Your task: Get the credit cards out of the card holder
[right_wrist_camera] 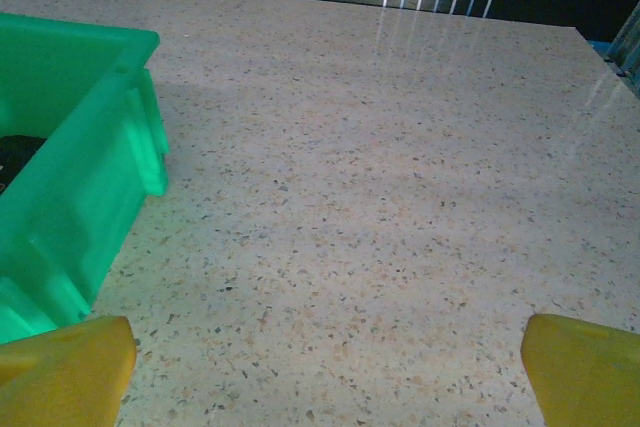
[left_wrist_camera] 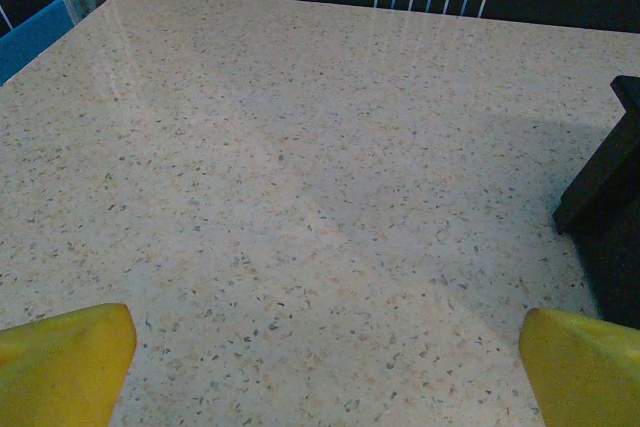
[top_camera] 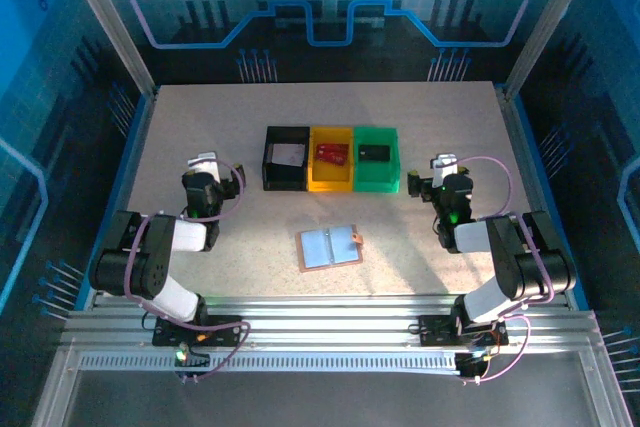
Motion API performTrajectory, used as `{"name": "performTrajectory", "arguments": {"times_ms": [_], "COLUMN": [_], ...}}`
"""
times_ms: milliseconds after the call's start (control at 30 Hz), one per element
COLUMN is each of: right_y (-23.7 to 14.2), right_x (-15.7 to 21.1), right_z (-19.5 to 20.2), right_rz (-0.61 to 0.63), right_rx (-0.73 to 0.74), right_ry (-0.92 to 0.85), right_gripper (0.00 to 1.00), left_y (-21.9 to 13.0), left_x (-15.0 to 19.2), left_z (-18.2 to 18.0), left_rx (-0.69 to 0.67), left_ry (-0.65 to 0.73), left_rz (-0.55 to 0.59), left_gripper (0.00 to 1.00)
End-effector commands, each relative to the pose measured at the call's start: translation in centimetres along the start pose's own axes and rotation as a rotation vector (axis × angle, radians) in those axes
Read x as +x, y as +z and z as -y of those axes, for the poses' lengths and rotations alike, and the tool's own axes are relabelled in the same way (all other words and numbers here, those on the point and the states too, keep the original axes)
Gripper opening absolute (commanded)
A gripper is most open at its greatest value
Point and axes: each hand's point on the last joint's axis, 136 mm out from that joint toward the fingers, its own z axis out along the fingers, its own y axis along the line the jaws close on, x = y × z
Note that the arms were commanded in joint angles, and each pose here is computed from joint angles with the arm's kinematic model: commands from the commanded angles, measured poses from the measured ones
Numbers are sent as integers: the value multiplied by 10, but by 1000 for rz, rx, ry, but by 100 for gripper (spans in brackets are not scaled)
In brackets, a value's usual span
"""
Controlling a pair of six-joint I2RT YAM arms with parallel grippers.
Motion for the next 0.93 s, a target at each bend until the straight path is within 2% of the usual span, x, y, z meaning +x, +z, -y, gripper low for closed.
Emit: {"name": "performTrajectory", "arguments": {"times_ms": [0, 900], "right_y": [4, 4], "right_x": [-11, -11], "right_z": [3, 0], "right_rz": [31, 28], "right_rx": [4, -34], "right_ry": [6, 9], "right_gripper": [100, 100], "left_y": [-1, -1], "left_x": [-5, -4], "left_z": [2, 2], "left_rx": [20, 21], "left_ry": [7, 8], "left_rz": [22, 20], "left_gripper": [99, 99]}}
